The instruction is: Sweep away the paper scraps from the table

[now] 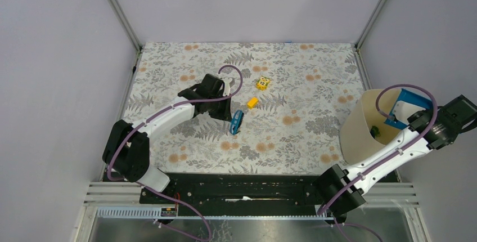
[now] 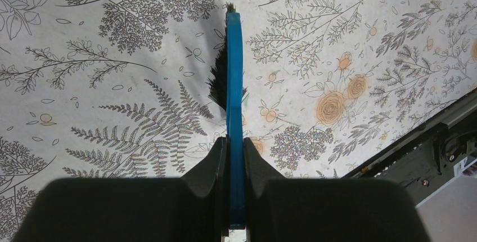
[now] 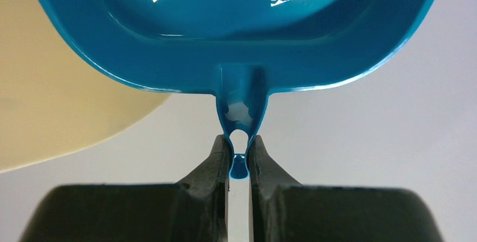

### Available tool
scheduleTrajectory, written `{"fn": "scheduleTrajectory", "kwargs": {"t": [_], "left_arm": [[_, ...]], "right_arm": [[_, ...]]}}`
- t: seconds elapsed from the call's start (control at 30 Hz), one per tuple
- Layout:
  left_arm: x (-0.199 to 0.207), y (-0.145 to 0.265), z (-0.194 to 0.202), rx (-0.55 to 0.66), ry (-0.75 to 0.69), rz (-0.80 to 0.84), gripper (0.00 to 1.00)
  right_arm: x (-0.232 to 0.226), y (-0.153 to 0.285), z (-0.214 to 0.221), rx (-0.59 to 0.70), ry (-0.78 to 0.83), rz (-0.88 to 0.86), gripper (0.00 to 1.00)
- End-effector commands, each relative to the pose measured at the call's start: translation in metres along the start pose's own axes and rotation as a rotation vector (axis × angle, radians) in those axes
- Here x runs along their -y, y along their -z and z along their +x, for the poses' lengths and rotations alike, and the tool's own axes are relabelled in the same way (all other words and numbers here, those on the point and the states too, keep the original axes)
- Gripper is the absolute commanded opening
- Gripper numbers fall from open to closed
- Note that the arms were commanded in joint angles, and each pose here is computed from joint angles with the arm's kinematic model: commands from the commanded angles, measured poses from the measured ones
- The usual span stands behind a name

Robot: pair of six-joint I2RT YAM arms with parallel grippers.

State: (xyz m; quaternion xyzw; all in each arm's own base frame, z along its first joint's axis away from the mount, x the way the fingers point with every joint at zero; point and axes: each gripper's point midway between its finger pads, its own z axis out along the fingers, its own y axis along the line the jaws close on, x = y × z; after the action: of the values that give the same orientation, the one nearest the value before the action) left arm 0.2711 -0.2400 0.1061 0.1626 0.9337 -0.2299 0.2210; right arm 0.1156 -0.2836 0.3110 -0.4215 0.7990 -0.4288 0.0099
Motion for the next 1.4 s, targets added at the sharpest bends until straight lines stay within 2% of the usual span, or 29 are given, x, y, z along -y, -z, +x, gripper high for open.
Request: {"fn": "scheduleTrajectory", "kwargs": {"t": [0.0, 0.1, 0.27, 0.5, 0.7, 0.83, 0.9, 0.97, 1.07, 1.17, 1.37], "left_arm": [[-0.003, -0.002, 0.010, -0.056, 0.000, -0.013, 0.00], [-0.002, -0.003, 0.012, -0.065, 0.001, -0.004, 0.00], [-0.003, -0.003, 0.012, -0.062, 0.000, -0.008, 0.00], [-0.004, -0.004, 0.011, -0.061, 0.000, -0.018, 0.00], [-0.007, -0.002, 0.007, -0.036, -0.011, -0.034, 0.00], [-0.002, 0.001, -0.001, -0.007, -0.018, -0.011, 0.00], [0.004, 0.006, -0.009, 0.025, -0.022, 0.006, 0.00], [0.009, 0.016, -0.017, 0.061, -0.023, 0.015, 0.00], [0.014, 0.033, -0.029, 0.117, -0.022, 0.017, 0.00], [0.018, 0.051, -0.035, 0.158, -0.023, 0.014, 0.00], [0.024, 0.079, -0.034, 0.227, 0.028, 0.039, 0.00]], "right_arm": [[0.060, 0.011, -0.006, 0.068, 0.306, 0.157, 0.02], [0.084, 0.020, -0.017, 0.208, 0.164, 0.201, 0.00], [0.084, 0.024, -0.047, 0.456, -0.062, 0.089, 0.00], [0.082, 0.043, -0.110, 0.678, -0.188, 0.010, 0.00], [0.081, 0.092, -0.189, 0.907, -0.292, -0.090, 0.00], [0.109, 0.122, -0.223, 1.063, -0.548, -0.108, 0.00], [0.108, 0.131, -0.240, 1.130, -0.631, -0.187, 0.00], [0.094, 0.133, -0.263, 1.154, -0.664, -0.305, 0.01], [0.066, 0.128, -0.297, 1.104, -0.656, -0.451, 0.00], [0.027, 0.130, -0.329, 1.089, -0.592, -0.581, 0.00], [-0.066, 0.121, -0.374, 0.975, -0.399, -0.712, 0.00]]}}
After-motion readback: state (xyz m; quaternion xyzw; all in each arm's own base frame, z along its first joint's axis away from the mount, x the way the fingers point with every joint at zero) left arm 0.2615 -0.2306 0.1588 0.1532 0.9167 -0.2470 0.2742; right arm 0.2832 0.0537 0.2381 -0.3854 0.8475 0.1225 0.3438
